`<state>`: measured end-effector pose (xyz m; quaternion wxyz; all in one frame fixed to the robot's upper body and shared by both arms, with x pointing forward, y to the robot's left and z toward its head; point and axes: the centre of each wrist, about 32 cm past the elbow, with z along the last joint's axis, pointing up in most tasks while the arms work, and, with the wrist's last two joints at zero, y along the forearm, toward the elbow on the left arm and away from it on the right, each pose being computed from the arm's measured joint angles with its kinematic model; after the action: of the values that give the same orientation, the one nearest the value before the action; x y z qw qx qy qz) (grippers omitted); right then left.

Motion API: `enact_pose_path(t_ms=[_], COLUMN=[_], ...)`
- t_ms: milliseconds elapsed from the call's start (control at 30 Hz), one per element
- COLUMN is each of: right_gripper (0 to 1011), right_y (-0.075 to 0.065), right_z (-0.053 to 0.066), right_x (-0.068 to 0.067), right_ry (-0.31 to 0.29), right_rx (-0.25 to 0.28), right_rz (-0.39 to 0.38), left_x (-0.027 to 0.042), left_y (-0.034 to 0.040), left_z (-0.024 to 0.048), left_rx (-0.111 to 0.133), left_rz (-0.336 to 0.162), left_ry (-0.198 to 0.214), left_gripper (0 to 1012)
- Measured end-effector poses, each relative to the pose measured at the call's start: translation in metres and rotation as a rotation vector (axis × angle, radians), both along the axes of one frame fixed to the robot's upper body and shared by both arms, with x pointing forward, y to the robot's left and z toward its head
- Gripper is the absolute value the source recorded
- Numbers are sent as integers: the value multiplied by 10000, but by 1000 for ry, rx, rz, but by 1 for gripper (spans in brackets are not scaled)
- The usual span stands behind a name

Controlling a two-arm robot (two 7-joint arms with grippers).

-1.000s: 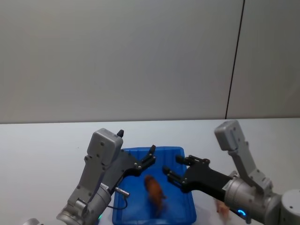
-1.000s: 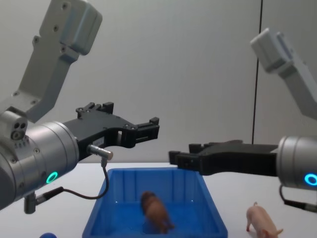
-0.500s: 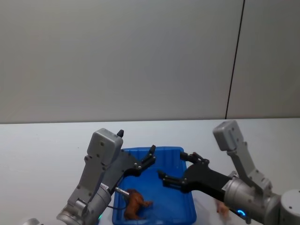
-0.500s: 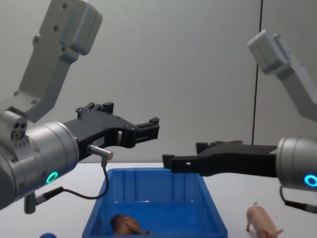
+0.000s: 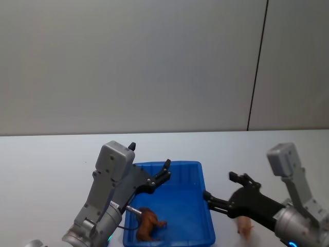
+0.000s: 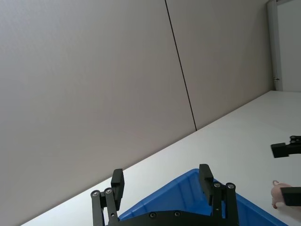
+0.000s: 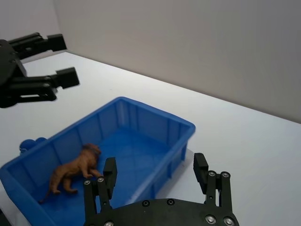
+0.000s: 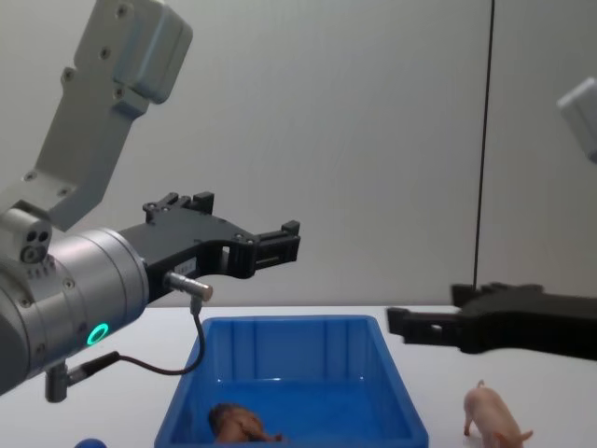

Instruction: Pick up the two dolls from the table and place them into the box.

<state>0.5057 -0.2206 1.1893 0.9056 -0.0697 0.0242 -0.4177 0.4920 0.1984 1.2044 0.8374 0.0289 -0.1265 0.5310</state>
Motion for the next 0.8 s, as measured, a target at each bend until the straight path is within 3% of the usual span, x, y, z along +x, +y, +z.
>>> enact_pose_path(t_ms=[433, 800], right_gripper=[1001, 1001], right_y=[-244, -316], right_z=[-177, -331], right_x=[-221, -261], right_ry=[59, 136], right_rx=[-19, -32], right_rz=[-102, -142], left_x=[0, 0], left_y=[0, 0], left_z=[0, 0], left_rx=[0, 0], left_rz=[0, 0], left_ry=[0, 0], left_gripper=[1002, 1002])
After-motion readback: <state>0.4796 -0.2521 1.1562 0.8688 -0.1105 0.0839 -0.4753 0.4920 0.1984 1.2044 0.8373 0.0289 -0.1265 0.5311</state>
